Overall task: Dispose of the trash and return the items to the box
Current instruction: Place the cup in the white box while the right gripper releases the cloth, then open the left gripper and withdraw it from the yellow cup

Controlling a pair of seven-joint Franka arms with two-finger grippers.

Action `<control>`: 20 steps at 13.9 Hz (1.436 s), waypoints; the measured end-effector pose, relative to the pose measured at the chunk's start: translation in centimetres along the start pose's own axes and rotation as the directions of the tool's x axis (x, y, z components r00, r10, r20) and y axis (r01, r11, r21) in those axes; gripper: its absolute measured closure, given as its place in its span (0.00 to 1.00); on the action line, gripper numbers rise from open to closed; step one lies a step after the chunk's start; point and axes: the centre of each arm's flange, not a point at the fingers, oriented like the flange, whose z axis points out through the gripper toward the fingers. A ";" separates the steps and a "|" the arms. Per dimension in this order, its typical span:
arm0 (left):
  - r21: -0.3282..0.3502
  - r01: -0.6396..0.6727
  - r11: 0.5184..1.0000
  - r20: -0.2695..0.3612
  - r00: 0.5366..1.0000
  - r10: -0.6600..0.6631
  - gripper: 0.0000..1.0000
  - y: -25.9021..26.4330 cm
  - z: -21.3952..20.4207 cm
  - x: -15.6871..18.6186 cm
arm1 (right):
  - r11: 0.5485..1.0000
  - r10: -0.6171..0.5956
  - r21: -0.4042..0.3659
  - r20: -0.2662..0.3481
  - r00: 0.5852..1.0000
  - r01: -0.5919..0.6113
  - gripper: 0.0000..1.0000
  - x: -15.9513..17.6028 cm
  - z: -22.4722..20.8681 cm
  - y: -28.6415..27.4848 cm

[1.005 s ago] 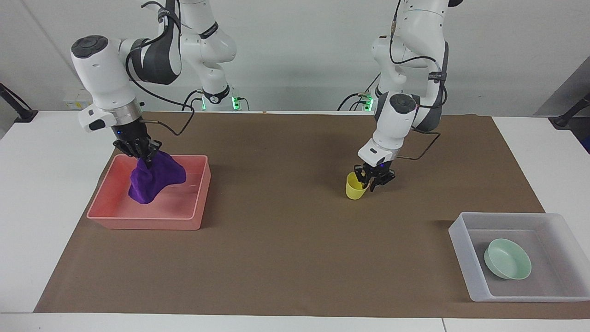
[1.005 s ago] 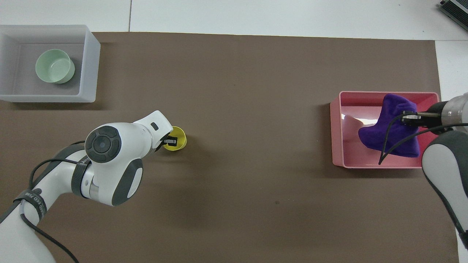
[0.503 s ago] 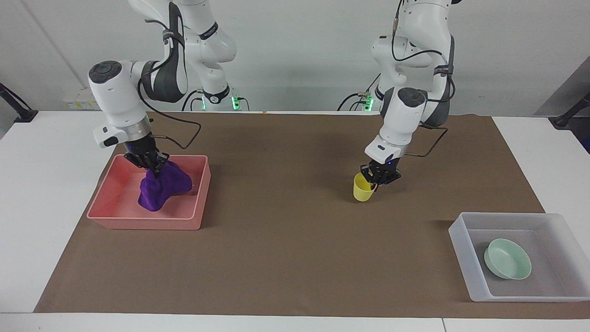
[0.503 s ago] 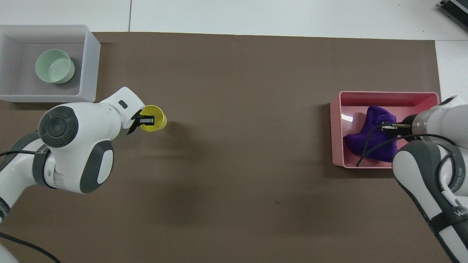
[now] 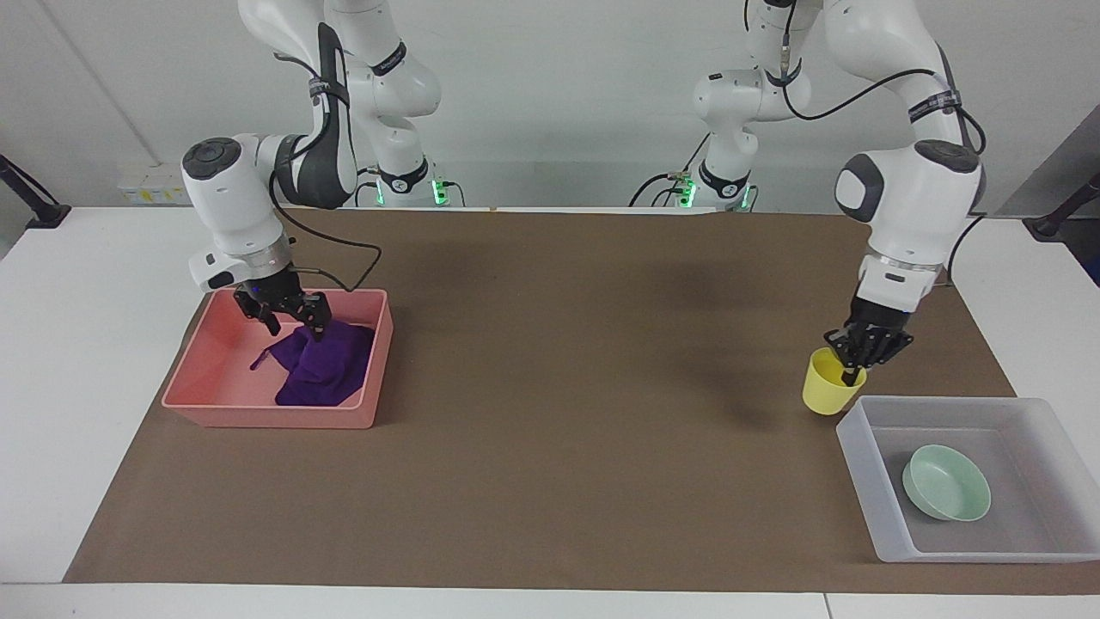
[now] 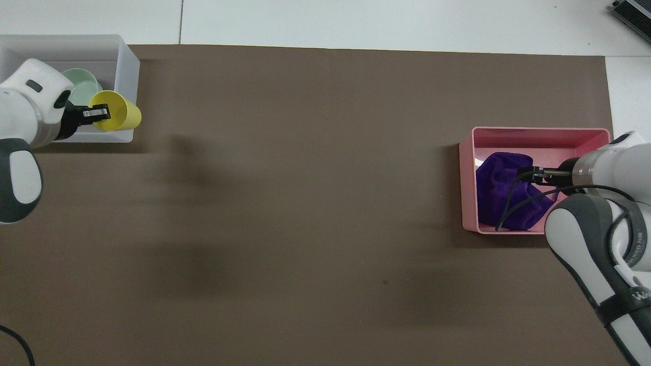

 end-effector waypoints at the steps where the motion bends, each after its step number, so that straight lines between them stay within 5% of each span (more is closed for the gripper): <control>1: 0.010 0.000 1.000 0.004 1.000 0.000 0.97 -1.9 -0.4 1.4 | 1.000 -0.004 0.000 0.007 1.000 0.004 0.00 0.3 -1.3 -0.2; 8: 0.039 0.051 0.998 0.045 0.998 -0.053 0.97 -11.5 4.9 8.7 | 0.999 0.035 -0.003 0.038 0.999 -0.035 0.00 1.2 -9.1 -6.0; 13: 0.041 0.048 0.998 0.094 0.994 -0.052 0.97 -14.7 11.3 8.4 | 0.999 0.040 -0.012 0.052 0.998 -0.039 0.00 1.6 -15.7 -8.6; 19: 0.035 0.048 0.998 0.121 0.991 -0.052 0.96 -14.5 13.3 7.2 | 0.999 0.041 -0.023 0.088 0.995 -0.039 0.00 1.3 -22.5 -6.9; 20: 0.035 0.048 0.998 0.122 0.991 -0.052 0.89 -14.5 13.6 7.1 | 0.999 0.033 -0.024 0.096 0.995 -0.031 0.00 1.2 -23.3 -6.4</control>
